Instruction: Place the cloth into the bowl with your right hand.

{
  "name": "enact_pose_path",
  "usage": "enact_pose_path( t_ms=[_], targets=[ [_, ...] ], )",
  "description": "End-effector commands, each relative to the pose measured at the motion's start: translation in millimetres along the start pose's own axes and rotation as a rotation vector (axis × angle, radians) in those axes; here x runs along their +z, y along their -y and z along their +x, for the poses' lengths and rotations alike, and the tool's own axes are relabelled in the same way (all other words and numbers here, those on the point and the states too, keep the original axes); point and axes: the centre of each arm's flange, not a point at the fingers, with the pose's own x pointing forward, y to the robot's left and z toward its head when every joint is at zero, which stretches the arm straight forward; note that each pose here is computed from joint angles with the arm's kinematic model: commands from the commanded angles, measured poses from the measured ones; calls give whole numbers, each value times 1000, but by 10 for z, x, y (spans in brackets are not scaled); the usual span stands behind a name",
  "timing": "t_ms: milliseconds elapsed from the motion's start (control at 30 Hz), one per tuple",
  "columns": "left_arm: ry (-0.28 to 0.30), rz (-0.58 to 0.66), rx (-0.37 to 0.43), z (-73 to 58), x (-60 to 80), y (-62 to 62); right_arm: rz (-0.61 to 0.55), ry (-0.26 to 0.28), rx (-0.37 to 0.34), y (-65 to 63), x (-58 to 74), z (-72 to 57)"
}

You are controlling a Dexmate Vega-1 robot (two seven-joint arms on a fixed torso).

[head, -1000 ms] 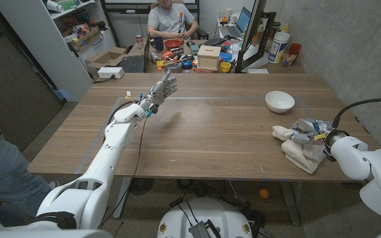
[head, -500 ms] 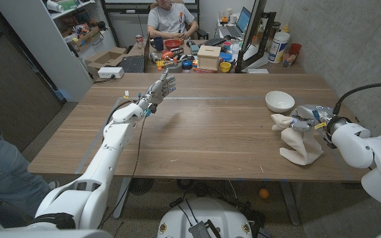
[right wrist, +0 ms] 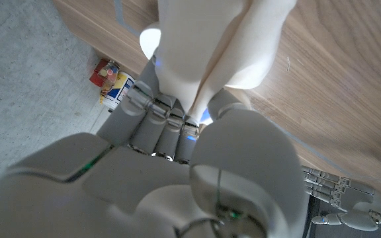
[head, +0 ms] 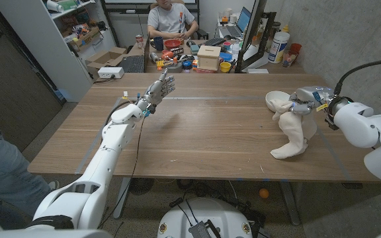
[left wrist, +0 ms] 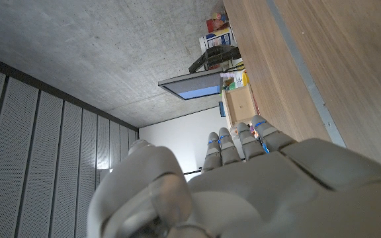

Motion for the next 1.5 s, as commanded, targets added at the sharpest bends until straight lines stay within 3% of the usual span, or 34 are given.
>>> enact_pose_path(
  t_ms=[33,533,867,1167,1500],
  targets=[
    [4,-7,8,-27,-5,-11,-75,1,-52,460,-44,79],
    [3,-4,9,-38,3,-26,-159,8,-153,998,-38,246],
    [4,-8,15,-71,-5,-33,-196,46,-212,1314,37,504],
    [1,-6,23,-121,-11,-45,-171,49,-241,1457,-29,755],
    [-4,-3,34,-167,-12,-43,-149,31,-258,1531,-107,1042]
  ],
)
